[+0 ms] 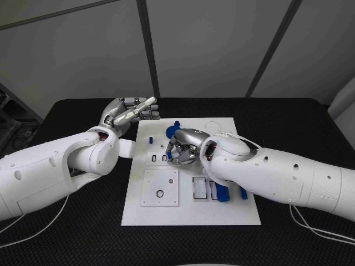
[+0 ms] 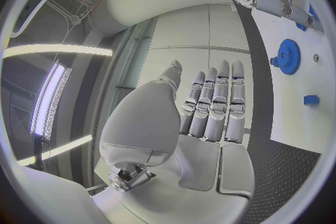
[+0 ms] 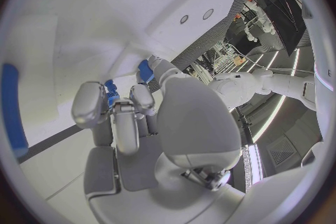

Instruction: Assemble the parts on the task board

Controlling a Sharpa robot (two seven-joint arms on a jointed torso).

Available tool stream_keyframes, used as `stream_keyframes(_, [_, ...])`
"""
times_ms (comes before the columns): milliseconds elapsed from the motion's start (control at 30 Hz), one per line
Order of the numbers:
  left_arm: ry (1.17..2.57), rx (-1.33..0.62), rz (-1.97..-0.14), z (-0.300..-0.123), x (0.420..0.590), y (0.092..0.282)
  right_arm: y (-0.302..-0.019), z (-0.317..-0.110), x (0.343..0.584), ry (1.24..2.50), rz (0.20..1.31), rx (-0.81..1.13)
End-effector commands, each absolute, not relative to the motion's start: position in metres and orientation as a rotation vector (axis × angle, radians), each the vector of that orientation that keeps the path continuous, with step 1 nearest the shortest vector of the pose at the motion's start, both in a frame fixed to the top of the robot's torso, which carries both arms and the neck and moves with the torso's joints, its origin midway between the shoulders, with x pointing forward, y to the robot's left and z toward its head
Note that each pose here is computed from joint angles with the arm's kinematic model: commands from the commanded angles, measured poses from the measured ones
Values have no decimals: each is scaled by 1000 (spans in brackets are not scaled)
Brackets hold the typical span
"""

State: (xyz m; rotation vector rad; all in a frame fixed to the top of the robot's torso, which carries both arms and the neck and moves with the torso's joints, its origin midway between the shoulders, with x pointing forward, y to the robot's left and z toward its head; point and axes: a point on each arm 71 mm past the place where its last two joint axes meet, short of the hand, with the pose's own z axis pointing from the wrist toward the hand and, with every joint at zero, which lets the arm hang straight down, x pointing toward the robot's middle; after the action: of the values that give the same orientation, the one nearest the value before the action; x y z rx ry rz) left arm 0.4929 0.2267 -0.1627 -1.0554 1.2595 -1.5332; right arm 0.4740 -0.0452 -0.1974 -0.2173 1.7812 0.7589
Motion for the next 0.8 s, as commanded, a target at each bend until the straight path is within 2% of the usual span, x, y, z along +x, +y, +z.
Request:
stream_keyframes(33, [1261,-1042,-1546,-161,493,225,-47,-202,474,1809,732,-229])
stream_keyframes(800, [1262,-1042,-1546,-161,493,226,-46,-198,474,1759,753,-210])
